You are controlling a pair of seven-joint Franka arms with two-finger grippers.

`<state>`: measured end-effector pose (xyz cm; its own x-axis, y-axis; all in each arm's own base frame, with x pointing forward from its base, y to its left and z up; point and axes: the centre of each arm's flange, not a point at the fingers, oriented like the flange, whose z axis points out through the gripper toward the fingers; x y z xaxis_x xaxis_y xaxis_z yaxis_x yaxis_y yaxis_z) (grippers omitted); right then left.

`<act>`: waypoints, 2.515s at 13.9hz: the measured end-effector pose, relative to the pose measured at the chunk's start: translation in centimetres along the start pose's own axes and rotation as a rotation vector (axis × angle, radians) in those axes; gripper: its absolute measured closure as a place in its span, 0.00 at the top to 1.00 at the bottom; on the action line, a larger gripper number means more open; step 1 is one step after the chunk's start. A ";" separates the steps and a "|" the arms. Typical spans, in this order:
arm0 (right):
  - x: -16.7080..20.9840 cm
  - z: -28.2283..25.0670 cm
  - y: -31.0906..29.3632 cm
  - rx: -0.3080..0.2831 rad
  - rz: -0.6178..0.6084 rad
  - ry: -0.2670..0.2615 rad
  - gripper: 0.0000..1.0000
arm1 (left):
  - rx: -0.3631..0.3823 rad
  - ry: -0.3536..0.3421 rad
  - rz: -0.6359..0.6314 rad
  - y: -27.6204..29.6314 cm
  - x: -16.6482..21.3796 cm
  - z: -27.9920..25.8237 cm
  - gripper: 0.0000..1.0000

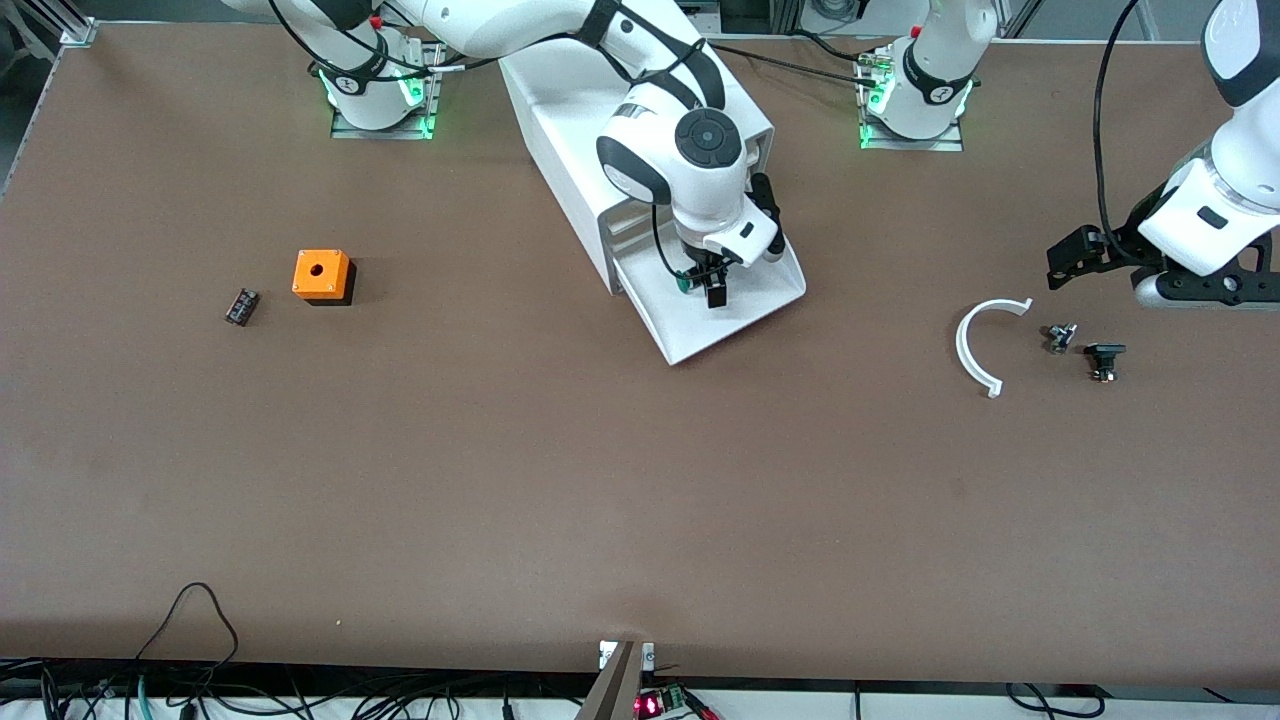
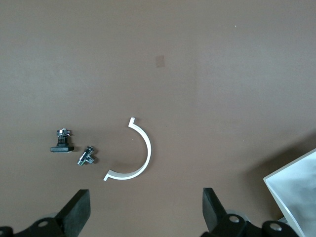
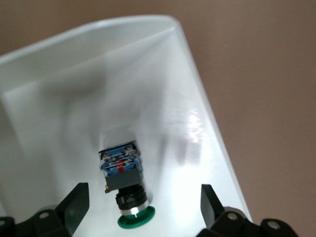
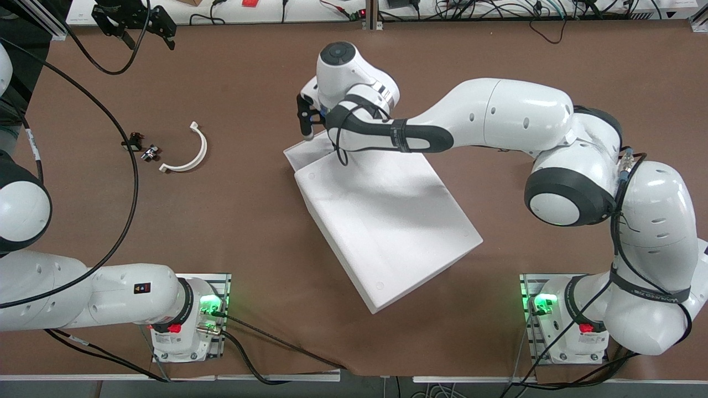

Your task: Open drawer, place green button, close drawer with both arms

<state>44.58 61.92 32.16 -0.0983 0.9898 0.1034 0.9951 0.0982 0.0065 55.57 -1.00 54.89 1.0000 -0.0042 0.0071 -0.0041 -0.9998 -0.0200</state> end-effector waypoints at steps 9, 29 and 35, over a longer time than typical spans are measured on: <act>-13.4 -18.7 11.1 -0.127 0.502 0.080 1.00 | -0.094 0.059 -0.159 13.9 3.1 17.1 1.00; -57.0 -27.1 12.9 -0.077 1.814 -0.169 1.00 | -0.162 -0.114 0.003 39.2 -16.2 31.4 1.00; -60.0 -29.5 10.2 -0.049 1.753 -0.205 1.00 | -0.151 -0.127 0.018 39.5 -17.1 30.7 1.00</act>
<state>60.79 0.46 55.36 0.9919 -0.0861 -0.0938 -0.0804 -0.9948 0.0623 38.56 -39.80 23.28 0.9926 -0.0292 -0.1179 -0.0135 -0.9912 0.1313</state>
